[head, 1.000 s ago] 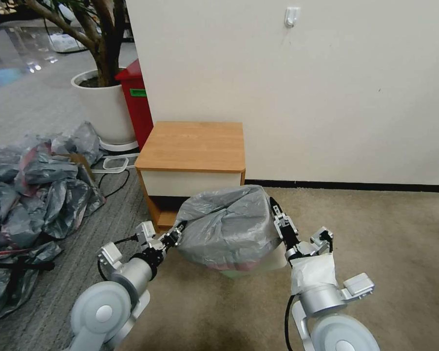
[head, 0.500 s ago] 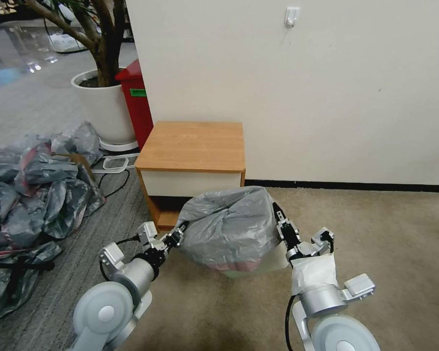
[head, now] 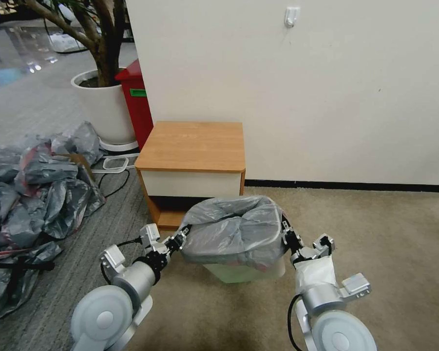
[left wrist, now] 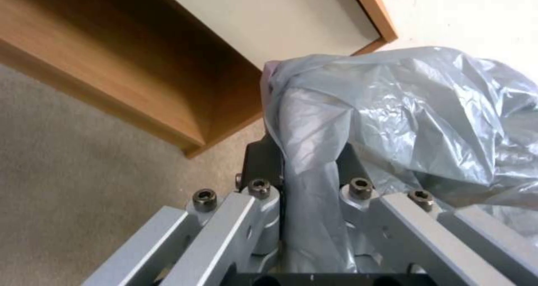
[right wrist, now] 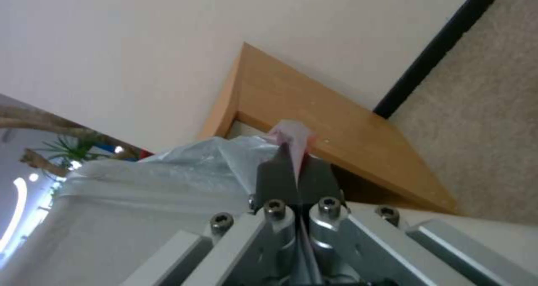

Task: Pick up the garbage bag from the table and place it over the trash can.

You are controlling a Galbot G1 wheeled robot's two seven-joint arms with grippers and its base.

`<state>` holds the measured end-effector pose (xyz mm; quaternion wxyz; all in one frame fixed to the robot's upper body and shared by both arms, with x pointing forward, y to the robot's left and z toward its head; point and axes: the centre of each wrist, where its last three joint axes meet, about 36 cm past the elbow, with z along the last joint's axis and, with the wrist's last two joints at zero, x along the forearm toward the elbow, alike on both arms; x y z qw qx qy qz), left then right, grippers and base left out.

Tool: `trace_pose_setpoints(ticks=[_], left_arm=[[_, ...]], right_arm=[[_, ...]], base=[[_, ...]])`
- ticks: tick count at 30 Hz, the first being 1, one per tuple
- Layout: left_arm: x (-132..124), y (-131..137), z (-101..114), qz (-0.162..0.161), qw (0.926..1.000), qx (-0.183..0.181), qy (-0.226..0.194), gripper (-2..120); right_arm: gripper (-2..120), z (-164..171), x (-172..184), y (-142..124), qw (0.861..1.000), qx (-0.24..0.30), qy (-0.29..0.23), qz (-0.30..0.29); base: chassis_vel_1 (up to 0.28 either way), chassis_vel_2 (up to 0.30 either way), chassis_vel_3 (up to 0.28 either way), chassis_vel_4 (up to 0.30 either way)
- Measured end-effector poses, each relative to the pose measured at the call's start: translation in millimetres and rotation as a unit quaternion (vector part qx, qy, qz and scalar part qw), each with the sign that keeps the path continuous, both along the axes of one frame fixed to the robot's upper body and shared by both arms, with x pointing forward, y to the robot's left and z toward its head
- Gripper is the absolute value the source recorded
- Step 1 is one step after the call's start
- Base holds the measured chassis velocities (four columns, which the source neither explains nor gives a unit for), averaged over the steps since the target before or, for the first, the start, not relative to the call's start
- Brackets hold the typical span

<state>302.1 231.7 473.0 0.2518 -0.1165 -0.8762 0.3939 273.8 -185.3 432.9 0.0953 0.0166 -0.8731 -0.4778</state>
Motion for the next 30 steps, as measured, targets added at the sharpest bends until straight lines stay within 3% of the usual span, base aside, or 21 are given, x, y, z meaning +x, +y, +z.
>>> trace_pose_setpoints(ticks=[22, 30], left_arm=[[-1.8, 4.8, 3.7, -0.004, 0.9999, -0.01, -0.011, 8], [2.2, 8.4, -1.0, 0.003, 0.9999, 0.002, -0.009, 8]], right_arm=[[0, -9.6, -1.0, -10.3, 0.998, -0.055, 0.016, 0.01], [27, 3.5, -14.3, -14.8, 0.999, -0.047, -0.004, 0.026]], base=[[0.0, 0.0, 0.0, 0.0], [0.0, 0.0, 0.0, 0.0]])
